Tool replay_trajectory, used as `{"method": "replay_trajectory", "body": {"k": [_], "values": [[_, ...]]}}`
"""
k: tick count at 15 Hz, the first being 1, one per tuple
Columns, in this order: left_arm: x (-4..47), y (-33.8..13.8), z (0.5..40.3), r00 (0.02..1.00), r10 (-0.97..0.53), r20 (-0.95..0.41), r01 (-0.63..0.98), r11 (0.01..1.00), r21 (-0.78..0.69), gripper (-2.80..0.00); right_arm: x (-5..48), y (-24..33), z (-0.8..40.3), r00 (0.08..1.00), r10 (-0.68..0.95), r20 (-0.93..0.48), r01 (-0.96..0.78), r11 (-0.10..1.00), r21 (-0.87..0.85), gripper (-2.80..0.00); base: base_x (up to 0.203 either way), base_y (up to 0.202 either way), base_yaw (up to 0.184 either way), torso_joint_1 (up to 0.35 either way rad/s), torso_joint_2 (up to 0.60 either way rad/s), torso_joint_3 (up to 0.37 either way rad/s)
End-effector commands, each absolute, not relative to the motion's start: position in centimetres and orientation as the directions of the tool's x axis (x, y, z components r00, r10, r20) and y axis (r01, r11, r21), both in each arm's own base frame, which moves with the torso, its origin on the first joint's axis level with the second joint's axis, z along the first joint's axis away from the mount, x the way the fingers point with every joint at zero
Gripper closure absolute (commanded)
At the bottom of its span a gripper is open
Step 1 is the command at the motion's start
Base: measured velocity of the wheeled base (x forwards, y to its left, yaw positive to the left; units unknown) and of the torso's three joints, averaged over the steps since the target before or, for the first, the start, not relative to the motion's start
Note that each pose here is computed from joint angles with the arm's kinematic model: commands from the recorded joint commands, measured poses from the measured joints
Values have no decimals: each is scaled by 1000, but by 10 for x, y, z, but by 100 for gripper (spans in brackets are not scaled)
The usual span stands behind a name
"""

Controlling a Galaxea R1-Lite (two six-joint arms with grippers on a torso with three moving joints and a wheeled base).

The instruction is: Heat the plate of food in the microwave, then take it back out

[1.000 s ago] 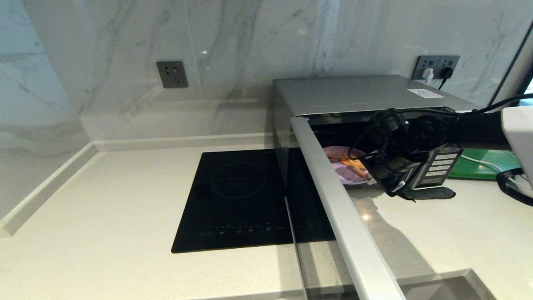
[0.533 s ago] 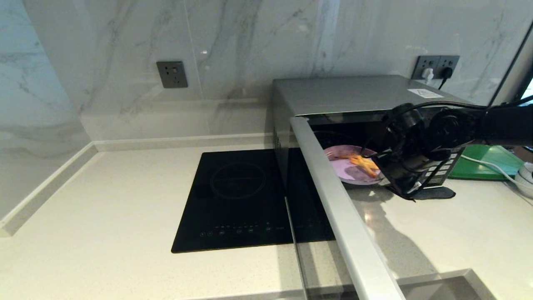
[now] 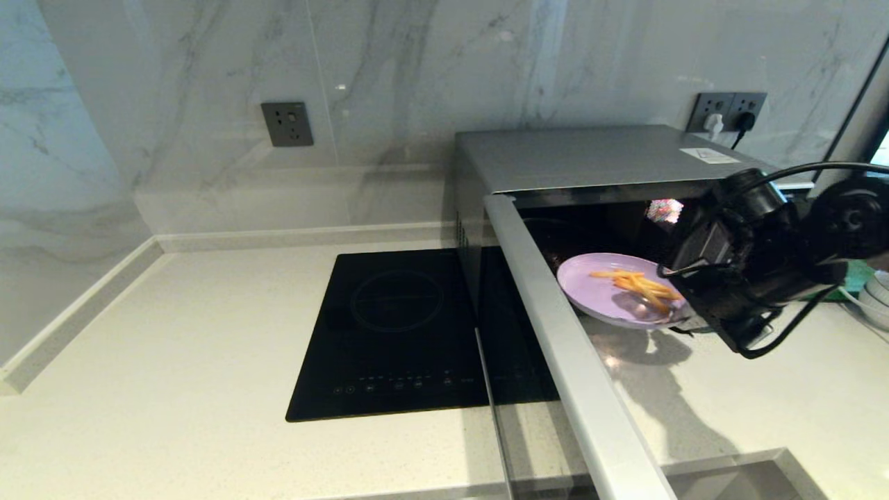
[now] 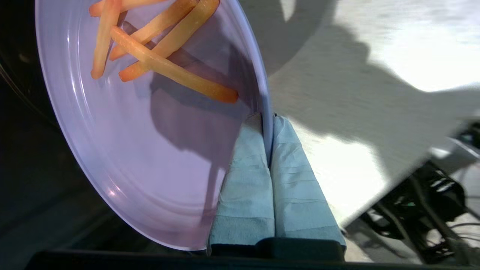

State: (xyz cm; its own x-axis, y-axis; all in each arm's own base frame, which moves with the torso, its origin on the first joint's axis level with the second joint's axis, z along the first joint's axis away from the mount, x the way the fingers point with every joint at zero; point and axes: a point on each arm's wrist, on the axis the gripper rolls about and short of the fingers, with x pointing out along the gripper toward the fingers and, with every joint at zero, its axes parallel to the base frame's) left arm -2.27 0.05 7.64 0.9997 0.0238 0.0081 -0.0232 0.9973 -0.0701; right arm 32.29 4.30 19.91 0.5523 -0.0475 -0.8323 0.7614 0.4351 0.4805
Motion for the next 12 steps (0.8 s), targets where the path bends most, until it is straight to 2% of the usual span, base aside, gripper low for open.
{"method": "replay_trajectory", "body": {"k": [1, 3, 6, 12], "values": [[-23, 0, 76, 1000, 25, 8, -24, 997, -71, 0, 272, 23, 228, 608, -63, -791, 734, 424, 531, 0, 0, 0, 0, 0, 0, 0], [-23, 0, 76, 1000, 25, 8, -24, 997, -71, 0, 242, 1, 231, 605, -108, -789, 750, 408, 520, 0, 0, 0, 0, 0, 0, 0], [-23, 0, 76, 1000, 25, 8, -24, 997, -71, 0, 211, -32, 225, 530, -192, -826, 822, 356, 445, 0, 0, 0, 0, 0, 0, 0], [-23, 0, 76, 1000, 25, 8, -24, 997, -71, 0, 187, -117, 211, 412, -346, -843, 910, 206, 360, 0, 0, 0, 0, 0, 0, 0]]}}
